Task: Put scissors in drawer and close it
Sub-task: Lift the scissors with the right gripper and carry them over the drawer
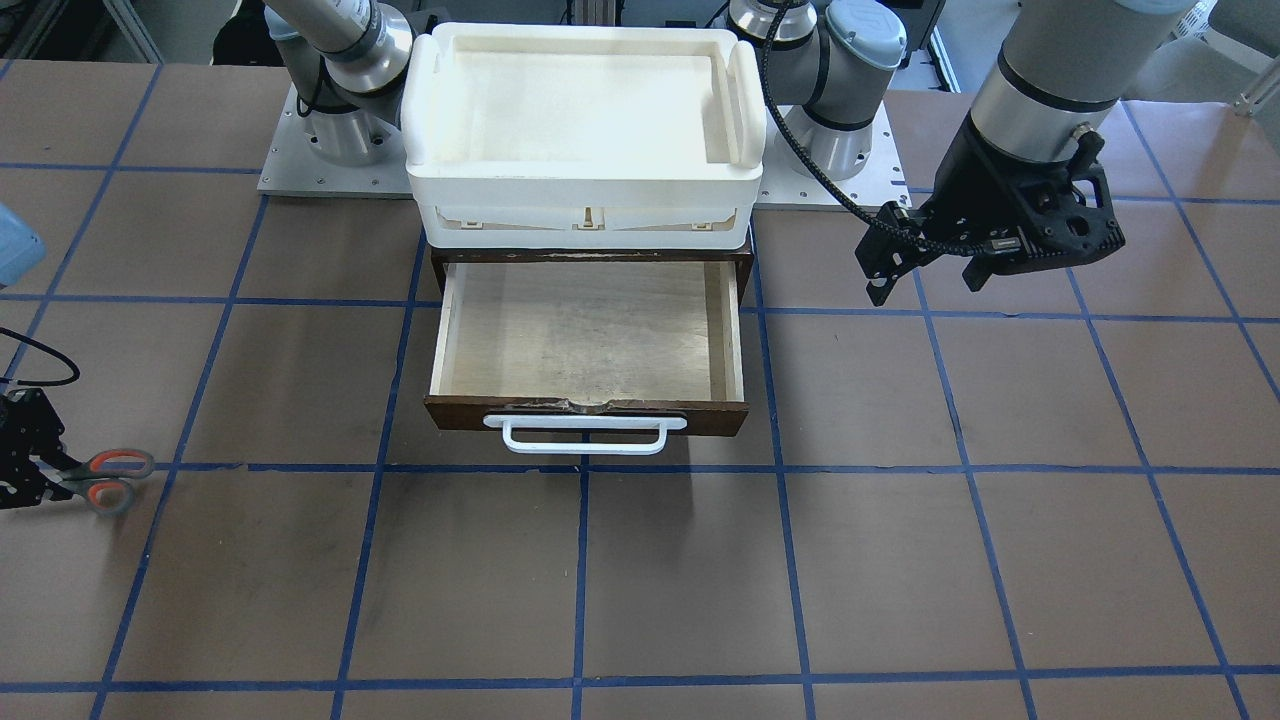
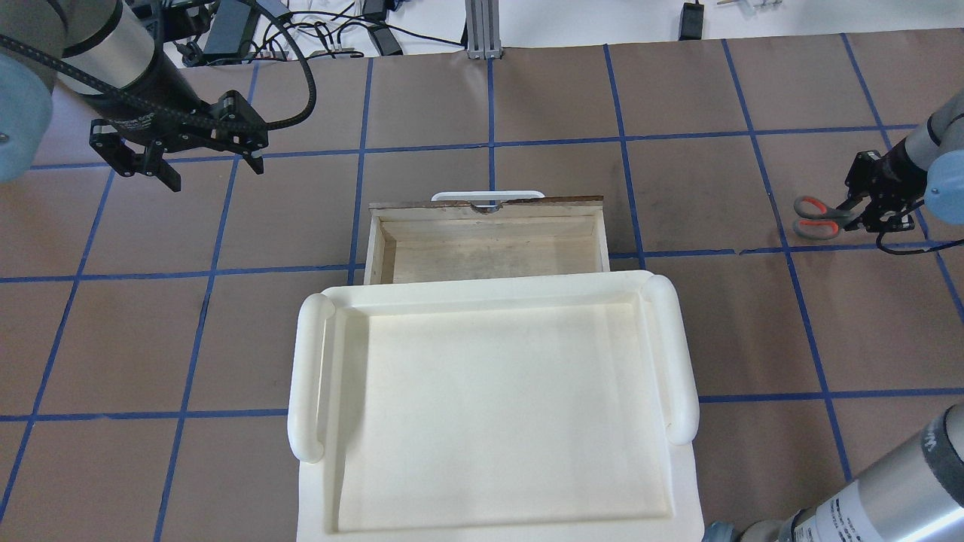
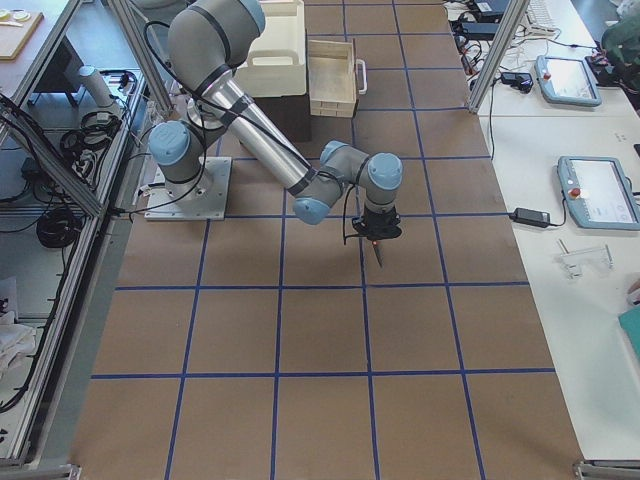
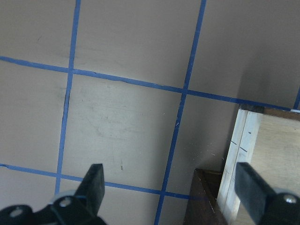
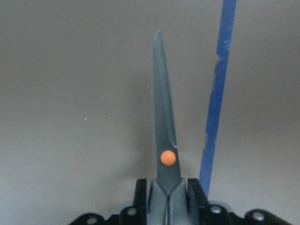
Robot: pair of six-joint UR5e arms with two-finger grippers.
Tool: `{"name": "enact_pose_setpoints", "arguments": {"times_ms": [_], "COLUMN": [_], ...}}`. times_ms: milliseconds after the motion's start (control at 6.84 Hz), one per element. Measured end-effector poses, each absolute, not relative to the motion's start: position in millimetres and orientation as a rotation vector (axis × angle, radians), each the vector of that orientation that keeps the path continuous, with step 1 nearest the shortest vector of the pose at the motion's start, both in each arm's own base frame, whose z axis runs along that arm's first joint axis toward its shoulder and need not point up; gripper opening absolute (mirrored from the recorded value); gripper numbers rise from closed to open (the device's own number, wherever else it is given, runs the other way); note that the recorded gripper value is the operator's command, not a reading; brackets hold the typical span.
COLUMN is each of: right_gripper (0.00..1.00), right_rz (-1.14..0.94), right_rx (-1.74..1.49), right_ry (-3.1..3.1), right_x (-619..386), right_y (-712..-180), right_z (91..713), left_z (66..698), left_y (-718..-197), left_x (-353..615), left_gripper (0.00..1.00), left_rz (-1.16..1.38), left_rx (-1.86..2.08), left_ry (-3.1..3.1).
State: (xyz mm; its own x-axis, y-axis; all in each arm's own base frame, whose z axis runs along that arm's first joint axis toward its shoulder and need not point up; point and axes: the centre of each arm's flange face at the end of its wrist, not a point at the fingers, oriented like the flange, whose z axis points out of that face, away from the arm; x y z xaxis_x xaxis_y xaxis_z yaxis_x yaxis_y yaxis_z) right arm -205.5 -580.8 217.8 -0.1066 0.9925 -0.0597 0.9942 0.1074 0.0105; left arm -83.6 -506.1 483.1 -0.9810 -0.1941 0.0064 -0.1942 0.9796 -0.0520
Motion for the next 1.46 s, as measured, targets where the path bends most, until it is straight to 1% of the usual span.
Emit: {"name": "enact_pose_setpoints", "arguments": {"times_ms": [292,731,1023,1462], "right_gripper": [0.00,0.00,0.00,0.00], "right_rz": [-0.121,-0.153,-0.180,-0.257], "right_rx": [2.022,1.868,1.780,1.760], "right_ry": [2.320,2.426,2.461,2.430], "right_x": [-174,-69,28,192], "right_y": [-584,-573,-556,-517], "right_z": [258,336,378,416], "left_z": [482,481,481,475], "left_y": [-507,-507,-507,-509], "left_x": [-84,-84,-85,-99], "left_gripper": [1.00,1.00,1.00,1.00], "left_rz": [0.078,0.076,0.079,0.068], "left_rx": [0.311,0.309,0.315,0.287], "left_ry": [-3.124,-3.124,-3.122,-3.124]}}
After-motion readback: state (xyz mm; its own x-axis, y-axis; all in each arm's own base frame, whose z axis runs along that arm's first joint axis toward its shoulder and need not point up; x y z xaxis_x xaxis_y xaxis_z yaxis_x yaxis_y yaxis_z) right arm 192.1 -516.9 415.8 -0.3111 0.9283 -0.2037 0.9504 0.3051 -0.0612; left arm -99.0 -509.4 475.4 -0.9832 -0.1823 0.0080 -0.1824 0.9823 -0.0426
